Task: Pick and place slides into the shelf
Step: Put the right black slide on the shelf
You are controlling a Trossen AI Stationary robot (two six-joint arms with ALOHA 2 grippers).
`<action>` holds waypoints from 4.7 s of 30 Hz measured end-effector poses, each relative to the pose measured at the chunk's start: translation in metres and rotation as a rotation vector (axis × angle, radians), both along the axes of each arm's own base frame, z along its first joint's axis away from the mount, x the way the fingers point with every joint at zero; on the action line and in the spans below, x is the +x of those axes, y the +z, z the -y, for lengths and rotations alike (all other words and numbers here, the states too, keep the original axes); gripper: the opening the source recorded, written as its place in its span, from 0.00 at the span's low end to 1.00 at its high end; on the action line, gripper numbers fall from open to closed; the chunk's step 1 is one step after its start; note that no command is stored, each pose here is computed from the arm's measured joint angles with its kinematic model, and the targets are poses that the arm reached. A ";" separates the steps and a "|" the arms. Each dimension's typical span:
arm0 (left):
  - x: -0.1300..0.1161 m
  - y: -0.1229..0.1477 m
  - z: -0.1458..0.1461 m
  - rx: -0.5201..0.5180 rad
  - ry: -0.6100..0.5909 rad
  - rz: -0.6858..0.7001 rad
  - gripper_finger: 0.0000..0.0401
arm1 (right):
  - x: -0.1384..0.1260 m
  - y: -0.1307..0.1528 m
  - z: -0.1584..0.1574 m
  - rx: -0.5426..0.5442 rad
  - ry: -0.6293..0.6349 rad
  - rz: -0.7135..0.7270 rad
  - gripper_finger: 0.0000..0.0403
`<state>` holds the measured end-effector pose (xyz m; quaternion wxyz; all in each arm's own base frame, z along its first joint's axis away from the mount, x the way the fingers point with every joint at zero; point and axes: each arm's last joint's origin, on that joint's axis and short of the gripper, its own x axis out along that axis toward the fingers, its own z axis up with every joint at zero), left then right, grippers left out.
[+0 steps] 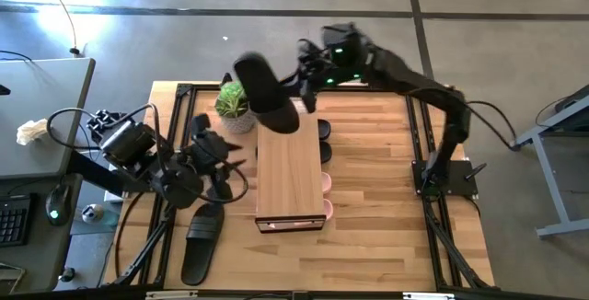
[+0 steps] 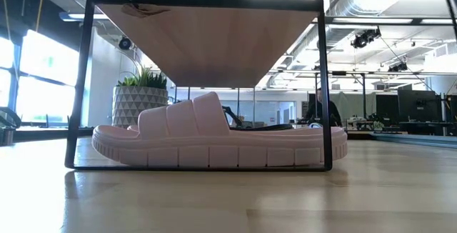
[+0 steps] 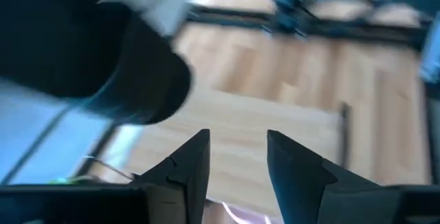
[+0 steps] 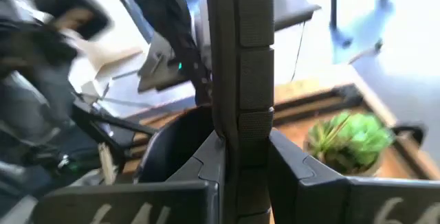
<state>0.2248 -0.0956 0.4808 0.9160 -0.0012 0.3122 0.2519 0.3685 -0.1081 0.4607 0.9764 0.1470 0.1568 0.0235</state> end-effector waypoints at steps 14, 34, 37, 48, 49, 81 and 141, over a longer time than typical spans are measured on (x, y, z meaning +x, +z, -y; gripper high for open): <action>-0.016 -0.046 -0.034 0.083 0.469 0.305 0.32 | -0.099 0.079 -0.050 -0.201 -0.133 0.288 0.10; 0.050 -0.093 -0.098 -0.233 -0.119 0.637 0.32 | -0.163 -0.011 -0.087 -0.001 -0.257 0.701 0.10; 0.053 -0.098 -0.114 -0.274 -0.129 0.736 0.32 | -0.163 -0.024 -0.090 0.002 -0.286 0.727 0.10; 0.054 -0.126 -0.143 -0.400 -0.205 0.908 0.32 | -0.158 -0.040 -0.089 0.029 -0.311 0.782 0.10; 0.055 -0.126 -0.143 -0.397 -0.212 0.924 0.32 | -0.157 -0.040 -0.089 0.038 -0.317 0.781 0.10; 0.065 -0.132 -0.146 -0.335 -0.142 0.971 0.07 | -0.127 -0.057 -0.086 0.093 -0.336 0.740 0.13; -0.007 -0.200 -0.199 -1.427 -0.132 -0.016 0.08 | -0.224 -0.085 -0.096 0.323 -0.301 0.101 0.31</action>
